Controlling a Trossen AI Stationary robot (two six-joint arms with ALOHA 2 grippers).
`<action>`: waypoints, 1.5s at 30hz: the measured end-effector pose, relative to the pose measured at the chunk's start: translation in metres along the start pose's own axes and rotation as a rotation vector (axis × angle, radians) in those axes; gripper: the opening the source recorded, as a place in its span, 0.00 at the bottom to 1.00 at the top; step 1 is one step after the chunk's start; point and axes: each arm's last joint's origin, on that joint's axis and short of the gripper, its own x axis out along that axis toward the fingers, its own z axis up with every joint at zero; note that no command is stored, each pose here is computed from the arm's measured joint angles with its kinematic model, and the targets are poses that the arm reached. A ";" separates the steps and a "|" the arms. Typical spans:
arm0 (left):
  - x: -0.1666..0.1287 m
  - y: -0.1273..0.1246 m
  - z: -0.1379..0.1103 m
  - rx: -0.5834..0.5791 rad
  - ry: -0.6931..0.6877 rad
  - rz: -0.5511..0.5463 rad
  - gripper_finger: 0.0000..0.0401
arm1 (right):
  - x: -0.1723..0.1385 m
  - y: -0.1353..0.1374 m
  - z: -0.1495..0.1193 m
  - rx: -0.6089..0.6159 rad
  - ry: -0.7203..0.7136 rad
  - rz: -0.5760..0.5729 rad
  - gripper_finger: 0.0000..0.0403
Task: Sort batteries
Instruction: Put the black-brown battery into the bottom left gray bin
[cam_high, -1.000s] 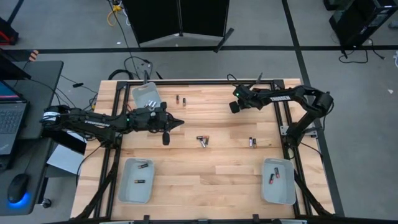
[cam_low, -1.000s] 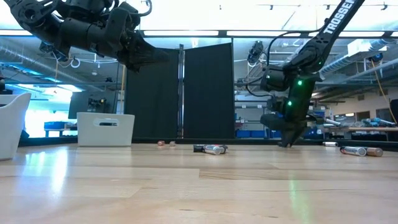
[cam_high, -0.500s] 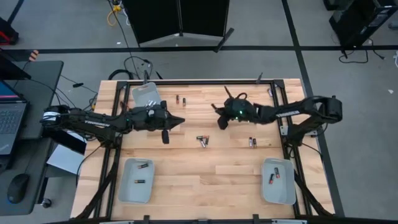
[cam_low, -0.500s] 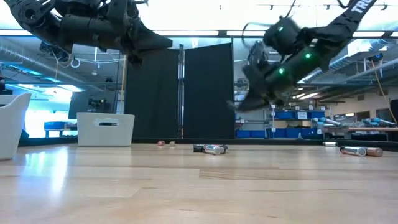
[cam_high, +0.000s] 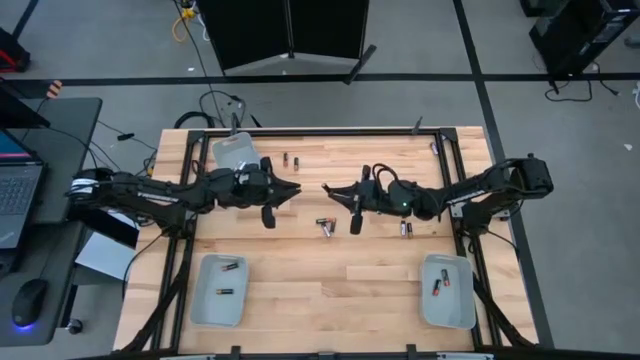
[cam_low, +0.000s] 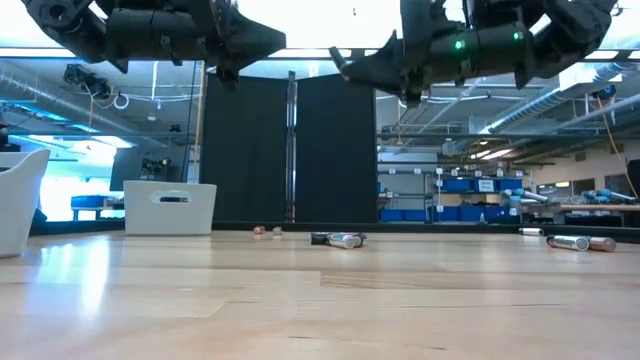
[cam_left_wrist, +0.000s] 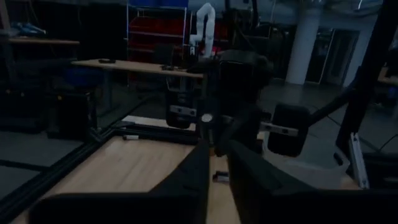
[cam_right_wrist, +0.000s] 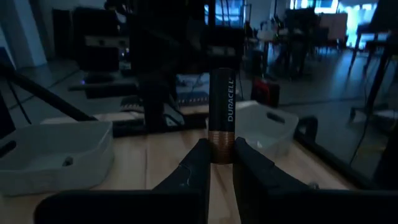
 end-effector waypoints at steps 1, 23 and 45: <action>0.003 -0.001 -0.001 -0.009 -0.001 -0.005 0.21 | 0.000 0.002 0.002 -0.007 -0.010 0.004 0.13; 0.074 -0.011 -0.010 -0.022 -0.073 -0.150 0.49 | -0.003 0.016 0.007 -0.070 -0.058 0.053 0.13; 0.067 -0.017 0.014 0.102 -0.174 -0.231 0.14 | -0.003 0.015 0.006 -0.079 -0.051 0.024 0.43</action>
